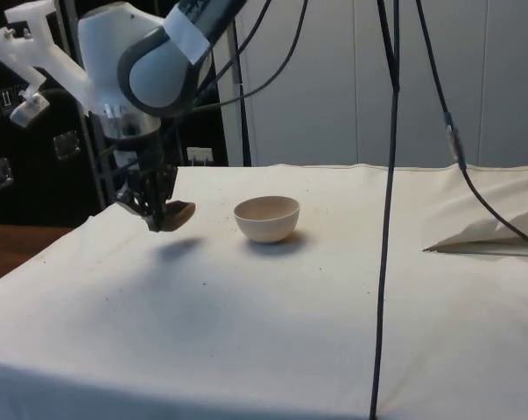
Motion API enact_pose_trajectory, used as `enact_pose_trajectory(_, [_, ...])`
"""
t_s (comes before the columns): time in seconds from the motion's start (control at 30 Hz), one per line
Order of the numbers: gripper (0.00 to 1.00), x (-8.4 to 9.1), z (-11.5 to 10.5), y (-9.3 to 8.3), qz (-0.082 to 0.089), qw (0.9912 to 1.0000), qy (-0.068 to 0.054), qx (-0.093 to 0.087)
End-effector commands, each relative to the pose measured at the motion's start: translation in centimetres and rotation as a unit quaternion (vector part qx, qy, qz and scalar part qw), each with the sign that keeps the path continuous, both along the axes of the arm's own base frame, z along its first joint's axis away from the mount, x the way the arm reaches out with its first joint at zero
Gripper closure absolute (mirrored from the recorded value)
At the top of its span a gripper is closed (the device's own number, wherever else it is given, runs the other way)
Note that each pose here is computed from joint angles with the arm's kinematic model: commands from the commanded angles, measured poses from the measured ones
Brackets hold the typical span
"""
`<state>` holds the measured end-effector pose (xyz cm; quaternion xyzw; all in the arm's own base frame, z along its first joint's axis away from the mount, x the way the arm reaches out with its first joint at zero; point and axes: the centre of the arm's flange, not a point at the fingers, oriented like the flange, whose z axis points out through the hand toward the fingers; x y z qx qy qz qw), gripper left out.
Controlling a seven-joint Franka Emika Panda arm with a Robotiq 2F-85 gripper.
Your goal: Pour the coffee beans from the cup into the bowl.
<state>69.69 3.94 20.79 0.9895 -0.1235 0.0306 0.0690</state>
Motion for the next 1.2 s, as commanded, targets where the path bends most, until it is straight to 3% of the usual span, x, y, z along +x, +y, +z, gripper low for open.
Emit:
enact_pose_trajectory(0.0, [1.0,-0.1,0.6,0.0,0.001,1.0,-0.001,0.001])
enact_pose_trajectory(0.3, [1.0,-0.3,3.9,0.0,-0.003,0.99998,0.004,-0.005])
enact_pose_trajectory(0.53, [1.0,-1.6,6.0,-0.1,-0.007,0.99995,0.005,-0.006])
enact_pose_trajectory(0.73, [1.0,-2.9,7.7,-0.1,-0.013,0.99992,-0.001,0.0])
enact_pose_trajectory(0.87, [1.0,-3.3,8.0,-0.2,-0.012,0.99991,0.003,-0.005])
enact_pose_trajectory(0.9, [1.0,-3.7,8.4,0.0,-0.013,0.99991,-0.002,0.0])
enact_pose_trajectory(1.13, [1.0,-5.9,8.4,0.1,-0.012,0.99992,-0.005,-0.002])
enact_pose_trajectory(1.17, [1.0,-5.6,8.2,-0.1,-0.012,0.99993,0.002,-0.003])
